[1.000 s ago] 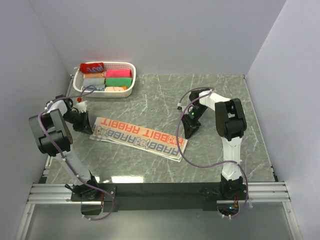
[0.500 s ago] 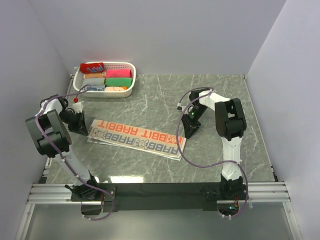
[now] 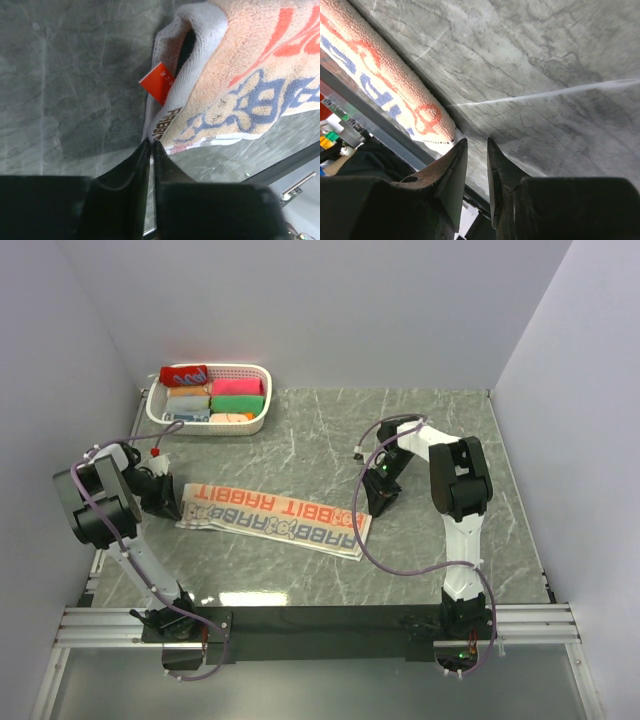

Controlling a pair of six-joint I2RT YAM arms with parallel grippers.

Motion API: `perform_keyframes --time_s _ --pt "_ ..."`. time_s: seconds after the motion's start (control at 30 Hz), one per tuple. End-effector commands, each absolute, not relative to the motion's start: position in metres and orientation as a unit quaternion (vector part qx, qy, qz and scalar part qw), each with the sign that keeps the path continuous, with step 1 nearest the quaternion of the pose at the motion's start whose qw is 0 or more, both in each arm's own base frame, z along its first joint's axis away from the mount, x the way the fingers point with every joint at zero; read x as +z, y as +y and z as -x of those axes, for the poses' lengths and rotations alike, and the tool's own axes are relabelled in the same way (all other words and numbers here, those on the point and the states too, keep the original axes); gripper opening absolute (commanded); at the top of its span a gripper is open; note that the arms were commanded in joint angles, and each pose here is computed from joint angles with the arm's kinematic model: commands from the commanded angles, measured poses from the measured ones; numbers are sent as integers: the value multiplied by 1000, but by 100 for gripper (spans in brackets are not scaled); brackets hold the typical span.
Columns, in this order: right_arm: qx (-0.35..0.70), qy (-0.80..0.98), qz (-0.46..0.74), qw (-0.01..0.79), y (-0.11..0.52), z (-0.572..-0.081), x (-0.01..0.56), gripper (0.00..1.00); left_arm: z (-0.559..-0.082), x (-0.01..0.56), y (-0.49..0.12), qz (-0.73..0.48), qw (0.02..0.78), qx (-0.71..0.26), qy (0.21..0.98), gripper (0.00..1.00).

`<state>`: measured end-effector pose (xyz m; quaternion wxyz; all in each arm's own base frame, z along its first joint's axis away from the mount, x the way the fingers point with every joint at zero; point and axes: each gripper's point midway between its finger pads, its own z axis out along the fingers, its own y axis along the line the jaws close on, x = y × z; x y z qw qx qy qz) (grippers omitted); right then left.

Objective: Roll the towels
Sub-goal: Fold the towel

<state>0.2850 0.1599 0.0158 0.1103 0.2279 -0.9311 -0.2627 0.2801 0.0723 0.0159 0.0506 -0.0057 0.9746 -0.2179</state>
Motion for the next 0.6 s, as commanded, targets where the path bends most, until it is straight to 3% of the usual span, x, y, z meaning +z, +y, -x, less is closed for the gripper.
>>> perform_keyframes --time_s 0.0,0.07,0.17,0.33,0.57 --pt "-219 -937 -263 75 155 -300 10 31 -291 7 85 -7 73 -175 982 19" --pt "-212 -937 -272 60 154 -305 16 31 -299 22 97 -18 102 -144 984 33" --pt "-219 -931 -288 36 157 -311 33 30 -317 56 105 -41 154 -126 979 46" --pt "-244 -916 -318 27 173 -305 49 31 -338 99 88 -99 226 -116 962 44" --pt "-263 -907 -323 58 189 -281 31 28 -352 75 26 -114 220 -142 958 32"
